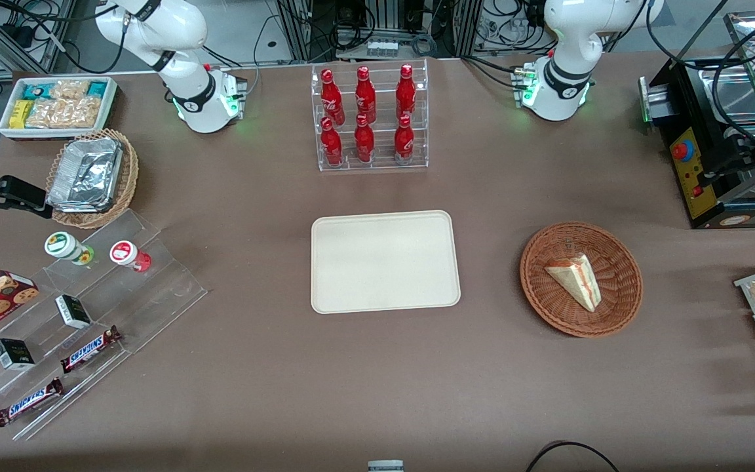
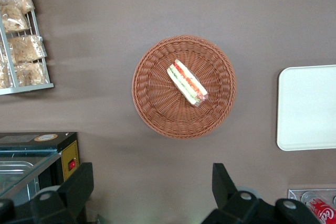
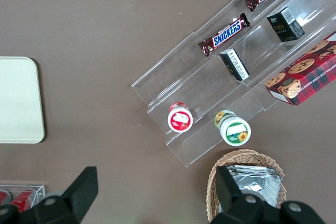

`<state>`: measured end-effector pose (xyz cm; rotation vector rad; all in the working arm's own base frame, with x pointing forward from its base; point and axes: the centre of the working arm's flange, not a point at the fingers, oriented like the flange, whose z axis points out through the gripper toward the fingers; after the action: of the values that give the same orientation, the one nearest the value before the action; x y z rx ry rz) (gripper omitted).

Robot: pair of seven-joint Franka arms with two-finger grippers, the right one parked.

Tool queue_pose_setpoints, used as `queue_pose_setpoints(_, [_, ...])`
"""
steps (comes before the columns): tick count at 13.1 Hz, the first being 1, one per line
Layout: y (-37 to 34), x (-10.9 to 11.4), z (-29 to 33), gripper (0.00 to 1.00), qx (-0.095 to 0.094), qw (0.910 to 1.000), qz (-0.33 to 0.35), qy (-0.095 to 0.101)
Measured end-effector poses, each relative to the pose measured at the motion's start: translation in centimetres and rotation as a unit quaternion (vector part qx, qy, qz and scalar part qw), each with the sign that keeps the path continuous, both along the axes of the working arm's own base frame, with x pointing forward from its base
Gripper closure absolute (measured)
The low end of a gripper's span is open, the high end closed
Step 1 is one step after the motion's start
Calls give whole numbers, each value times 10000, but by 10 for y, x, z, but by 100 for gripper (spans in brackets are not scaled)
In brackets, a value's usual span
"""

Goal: Place sandwich from basket to tray

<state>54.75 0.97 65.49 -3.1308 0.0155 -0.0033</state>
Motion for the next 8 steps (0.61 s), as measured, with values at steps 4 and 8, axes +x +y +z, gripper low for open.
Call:
queue_pose_setpoints(4, [0, 5, -8, 0, 0, 10000, 2, 75])
queue_pose_setpoints(8, [2, 20, -35, 0, -1, 9996, 17, 299])
